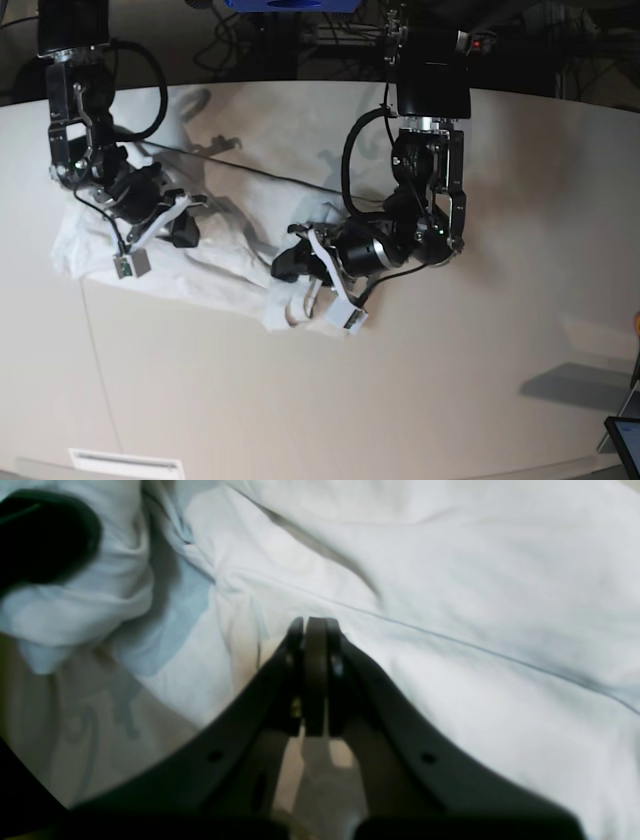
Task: Fold the T-shirt properly
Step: 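Lift the strip end with the left gripper and fold it toward the right gripper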
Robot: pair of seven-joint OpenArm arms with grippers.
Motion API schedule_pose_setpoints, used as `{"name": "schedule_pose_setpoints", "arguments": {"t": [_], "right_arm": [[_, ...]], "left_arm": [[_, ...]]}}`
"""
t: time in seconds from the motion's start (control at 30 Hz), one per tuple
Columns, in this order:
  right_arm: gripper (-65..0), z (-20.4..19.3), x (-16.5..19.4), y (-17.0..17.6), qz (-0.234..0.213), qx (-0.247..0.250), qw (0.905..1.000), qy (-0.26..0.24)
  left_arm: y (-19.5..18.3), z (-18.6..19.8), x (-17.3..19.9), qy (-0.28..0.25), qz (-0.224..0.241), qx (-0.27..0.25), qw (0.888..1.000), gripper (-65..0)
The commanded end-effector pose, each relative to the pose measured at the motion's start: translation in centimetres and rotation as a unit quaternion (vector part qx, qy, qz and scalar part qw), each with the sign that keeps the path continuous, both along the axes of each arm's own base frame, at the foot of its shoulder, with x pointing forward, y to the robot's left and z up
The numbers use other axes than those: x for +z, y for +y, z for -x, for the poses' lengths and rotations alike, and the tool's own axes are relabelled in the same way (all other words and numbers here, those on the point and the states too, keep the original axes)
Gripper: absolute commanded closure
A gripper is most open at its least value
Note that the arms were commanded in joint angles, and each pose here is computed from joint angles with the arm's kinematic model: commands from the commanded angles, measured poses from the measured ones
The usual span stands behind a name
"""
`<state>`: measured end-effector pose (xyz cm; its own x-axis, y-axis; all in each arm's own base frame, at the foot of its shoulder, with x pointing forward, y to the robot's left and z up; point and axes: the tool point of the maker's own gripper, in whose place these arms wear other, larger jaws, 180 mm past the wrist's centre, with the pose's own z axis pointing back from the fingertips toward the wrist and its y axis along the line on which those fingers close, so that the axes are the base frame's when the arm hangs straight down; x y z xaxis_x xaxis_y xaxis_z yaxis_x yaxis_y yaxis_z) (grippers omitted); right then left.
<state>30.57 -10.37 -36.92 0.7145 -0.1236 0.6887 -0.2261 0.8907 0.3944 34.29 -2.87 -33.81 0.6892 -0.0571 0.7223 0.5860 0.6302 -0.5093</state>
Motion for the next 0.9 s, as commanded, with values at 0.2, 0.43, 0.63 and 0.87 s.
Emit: {"name": "schedule_pose_setpoints", "arguments": {"t": [0.2,0.43,0.63,0.87], "right_arm": [[-0.7,-0.8,1.2,-0.3,-0.002,0.000,0.9997,-0.023],[-0.7,-0.9,1.3,-0.3,-0.002,0.000,0.9997,-0.024],[-0.7,-0.9,1.3,-0.3,-0.002,0.000,0.9997,-0.025],[-0.7,-1.0,1.4,-0.3,-0.002,0.000,0.9997,-0.025]], "left_arm": [[-1.2,-1.5,1.9,-0.025,0.029,-0.002,0.999,0.0],[-1.3,-1.7,2.0,-0.023,0.032,-0.004,0.999,0.0],[-2.5,-1.0,1.9,-0.023,0.026,-0.027,0.999,0.0],[-2.8,-0.6,1.6,-0.021,0.023,-0.034,0.999,0.0]]}}
